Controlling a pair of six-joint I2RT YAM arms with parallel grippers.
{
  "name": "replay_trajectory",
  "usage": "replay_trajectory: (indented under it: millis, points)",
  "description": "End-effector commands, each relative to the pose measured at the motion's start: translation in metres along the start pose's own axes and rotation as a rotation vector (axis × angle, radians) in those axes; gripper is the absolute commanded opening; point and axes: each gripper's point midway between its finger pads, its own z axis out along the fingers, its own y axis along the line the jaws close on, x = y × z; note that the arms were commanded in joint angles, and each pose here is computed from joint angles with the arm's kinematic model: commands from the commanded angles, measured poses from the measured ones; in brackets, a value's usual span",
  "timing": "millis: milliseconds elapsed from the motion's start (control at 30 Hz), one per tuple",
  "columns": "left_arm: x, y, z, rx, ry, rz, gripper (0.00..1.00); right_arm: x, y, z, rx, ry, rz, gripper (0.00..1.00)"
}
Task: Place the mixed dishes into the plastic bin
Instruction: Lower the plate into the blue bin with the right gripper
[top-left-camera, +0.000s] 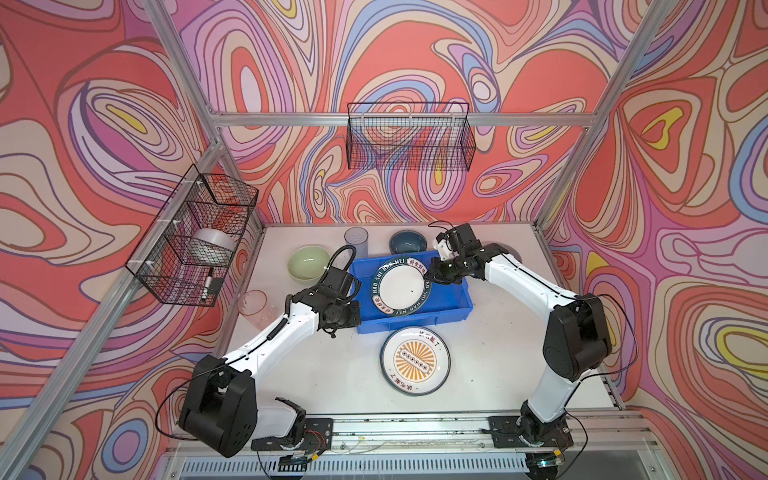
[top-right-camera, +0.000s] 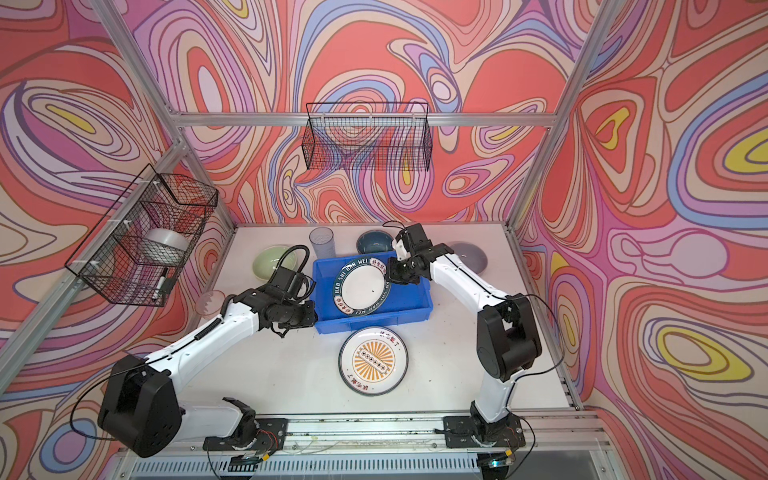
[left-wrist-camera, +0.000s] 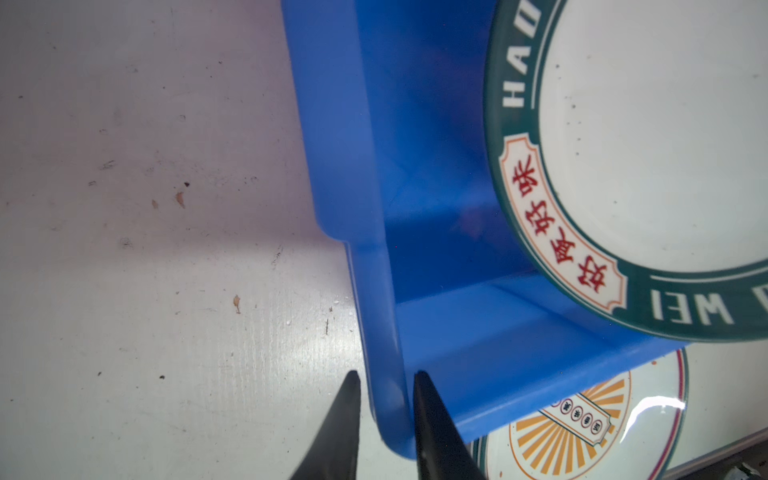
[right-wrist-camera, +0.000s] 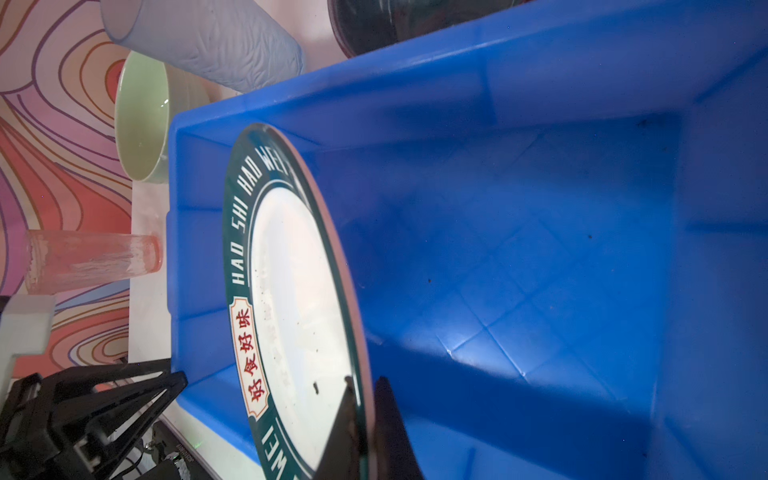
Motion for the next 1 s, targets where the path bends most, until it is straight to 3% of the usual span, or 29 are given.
replay_trajectory:
  millis: [0, 200, 967]
  points:
    - [0.002, 0.005, 0.003, -0.014, 0.015, -0.005, 0.24, -0.003, 0.001, 0.012, -0.02, 0.015, -0.012, 0.0]
    - [0.001, 0.003, 0.006, 0.011, 0.011, -0.031, 0.21, -0.004, 0.009, 0.029, -0.073, 0.039, -0.016, 0.0]
    - [0.007, 0.001, 0.011, 0.044, 0.01, -0.081, 0.18, 0.018, 0.006, 0.078, -0.03, 0.081, 0.005, 0.02]
